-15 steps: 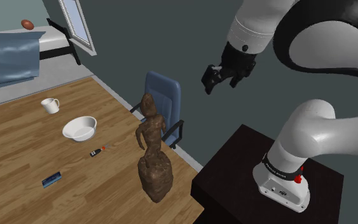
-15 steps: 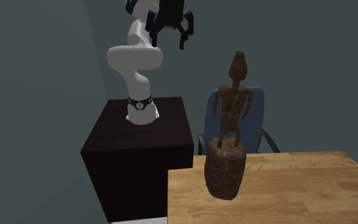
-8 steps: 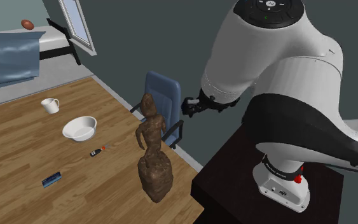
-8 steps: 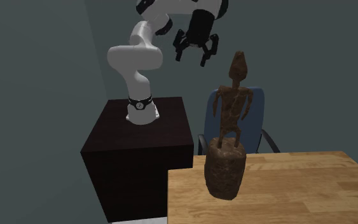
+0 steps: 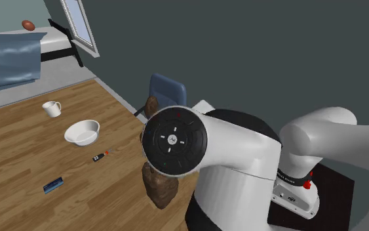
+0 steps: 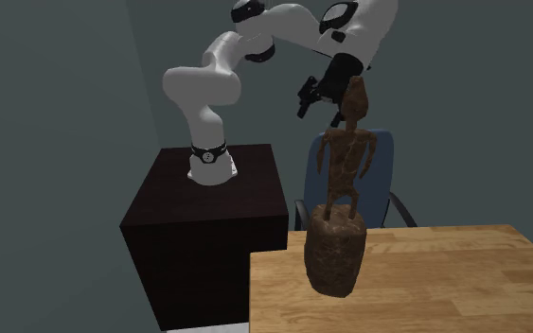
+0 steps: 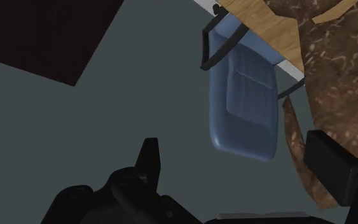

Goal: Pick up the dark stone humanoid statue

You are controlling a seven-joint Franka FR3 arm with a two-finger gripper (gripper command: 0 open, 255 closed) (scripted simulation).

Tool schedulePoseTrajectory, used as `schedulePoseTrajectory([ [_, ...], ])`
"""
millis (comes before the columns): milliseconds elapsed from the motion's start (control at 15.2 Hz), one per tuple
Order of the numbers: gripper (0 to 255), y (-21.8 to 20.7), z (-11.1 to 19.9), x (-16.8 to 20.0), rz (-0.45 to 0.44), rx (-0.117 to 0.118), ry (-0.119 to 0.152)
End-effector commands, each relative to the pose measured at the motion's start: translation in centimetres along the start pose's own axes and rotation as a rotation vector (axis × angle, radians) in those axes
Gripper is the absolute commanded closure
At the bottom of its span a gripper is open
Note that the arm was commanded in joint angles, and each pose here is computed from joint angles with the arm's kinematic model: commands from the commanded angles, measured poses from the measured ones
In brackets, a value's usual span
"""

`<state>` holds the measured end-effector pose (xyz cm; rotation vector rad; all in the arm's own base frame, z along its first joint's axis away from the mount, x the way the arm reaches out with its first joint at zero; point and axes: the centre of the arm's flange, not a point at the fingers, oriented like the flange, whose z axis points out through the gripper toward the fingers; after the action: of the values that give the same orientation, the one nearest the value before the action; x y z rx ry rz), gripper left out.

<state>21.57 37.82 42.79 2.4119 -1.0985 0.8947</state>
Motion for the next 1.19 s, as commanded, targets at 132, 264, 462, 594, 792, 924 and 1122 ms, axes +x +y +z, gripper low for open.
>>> schedulePoseTrajectory([
  [132,0,-5.2,2.2,-4.6,0.106,-0.073,0.096],
  [264,0,-7.9,3.4,-6.6,0.158,-0.109,0.144],
  [462,0,-12.0,5.6,-9.1,0.235,-0.162,0.216],
  [594,0,-14.7,7.3,-10.5,0.286,-0.198,0.264],
  [792,0,-18.9,10.1,-12.2,0.363,-0.252,0.336],
  [924,0,-19.3,10.8,-12.6,0.370,-0.256,0.342],
  [1122,0,-19.3,11.9,-13.7,0.370,-0.256,0.342],
])
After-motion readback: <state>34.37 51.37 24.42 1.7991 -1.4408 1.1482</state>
